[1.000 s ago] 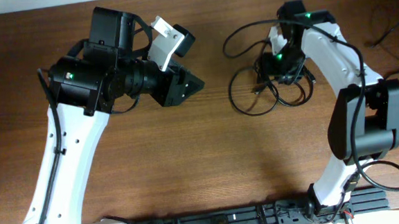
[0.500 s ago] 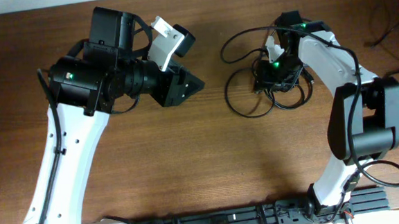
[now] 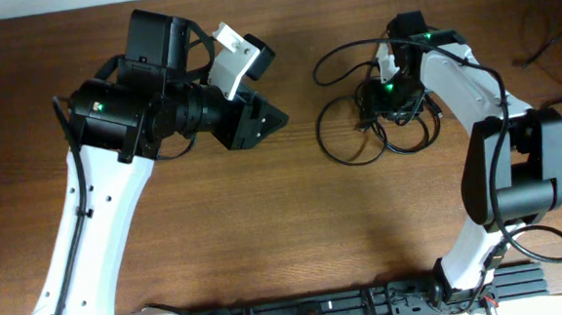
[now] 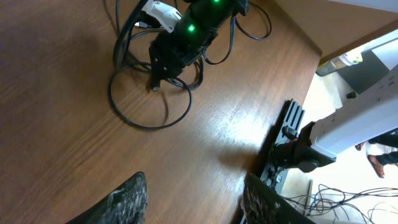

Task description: Untangle cables

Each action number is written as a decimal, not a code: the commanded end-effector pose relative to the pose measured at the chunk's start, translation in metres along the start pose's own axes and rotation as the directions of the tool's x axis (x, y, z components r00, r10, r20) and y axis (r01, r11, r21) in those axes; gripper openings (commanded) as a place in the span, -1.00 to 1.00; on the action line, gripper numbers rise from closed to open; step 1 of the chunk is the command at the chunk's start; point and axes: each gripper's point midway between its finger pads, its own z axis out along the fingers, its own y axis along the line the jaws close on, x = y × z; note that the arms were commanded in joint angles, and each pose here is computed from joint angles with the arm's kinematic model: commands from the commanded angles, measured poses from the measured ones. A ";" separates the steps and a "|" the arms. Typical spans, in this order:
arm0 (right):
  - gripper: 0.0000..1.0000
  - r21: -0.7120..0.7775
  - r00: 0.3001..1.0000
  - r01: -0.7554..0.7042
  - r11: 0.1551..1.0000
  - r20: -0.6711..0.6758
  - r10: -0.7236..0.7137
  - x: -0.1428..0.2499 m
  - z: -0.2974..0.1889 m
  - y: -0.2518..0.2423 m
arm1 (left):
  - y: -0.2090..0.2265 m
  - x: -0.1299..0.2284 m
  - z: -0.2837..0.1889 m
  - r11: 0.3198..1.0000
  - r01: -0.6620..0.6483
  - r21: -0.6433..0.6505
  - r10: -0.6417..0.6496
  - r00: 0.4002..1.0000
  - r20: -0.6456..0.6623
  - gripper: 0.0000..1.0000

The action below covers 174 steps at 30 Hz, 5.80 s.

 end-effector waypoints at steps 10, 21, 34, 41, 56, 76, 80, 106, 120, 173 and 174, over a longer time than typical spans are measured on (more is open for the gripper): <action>-0.60 0.013 0.997 0.012 1.000 -0.076 -0.010 0.027 0.023 -0.004 | -0.005 -0.006 -0.008 0.999 -0.042 -0.010 0.042 0.999 0.027 0.02; -0.92 -0.499 0.997 0.075 0.863 0.034 -0.067 -0.012 -0.040 0.100 | -0.005 -0.006 -0.008 0.999 -0.042 -0.010 0.042 0.999 0.027 0.04; -0.92 -0.318 0.847 0.514 0.797 0.338 -0.411 -0.042 -0.146 0.186 | 0.003 0.001 -0.005 0.999 -0.026 -0.041 0.026 1.000 -0.001 0.05; -0.92 -0.201 0.788 0.553 0.808 0.440 -0.430 -0.057 -0.191 0.192 | 0.025 0.027 0.010 0.994 -0.059 -0.097 0.050 0.995 -0.088 0.05; -0.92 -0.259 0.804 0.454 0.853 0.531 -0.267 -0.070 -0.241 0.206 | 0.037 0.021 0.022 0.991 -0.090 -0.102 0.084 0.994 -0.069 0.09; -0.92 -0.507 0.903 0.333 0.795 0.416 -0.113 -0.044 -0.267 0.223 | 0.086 -0.023 0.044 0.909 -0.327 -0.259 0.339 0.941 0.001 0.17; -0.93 -0.564 0.906 0.341 0.752 0.411 -0.103 -0.043 -0.275 0.230 | 0.076 -0.013 0.055 0.905 -0.391 -0.170 0.397 0.918 0.004 0.24; -0.73 -0.317 0.898 0.157 0.935 0.440 -0.002 -0.073 -0.258 0.138 | 0.103 -0.019 0.022 0.925 -0.249 -0.288 0.275 0.960 0.054 -1.00; -0.06 -0.122 0.892 0.275 0.954 0.402 -0.206 -0.060 -0.245 0.091 | 0.061 -0.089 -0.059 0.977 0.022 -0.210 0.083 0.874 0.479 -1.00; -0.92 -0.017 0.922 0.181 0.983 0.351 -0.163 -0.088 -0.213 0.046 | -0.031 -0.090 -0.216 0.930 -0.007 -0.367 0.289 0.627 0.723 -1.00; -0.92 -0.019 0.926 0.152 0.988 0.352 -0.136 -0.088 -0.215 0.036 | -0.030 -0.089 -0.220 0.926 0.000 -0.376 0.294 0.622 0.725 -1.00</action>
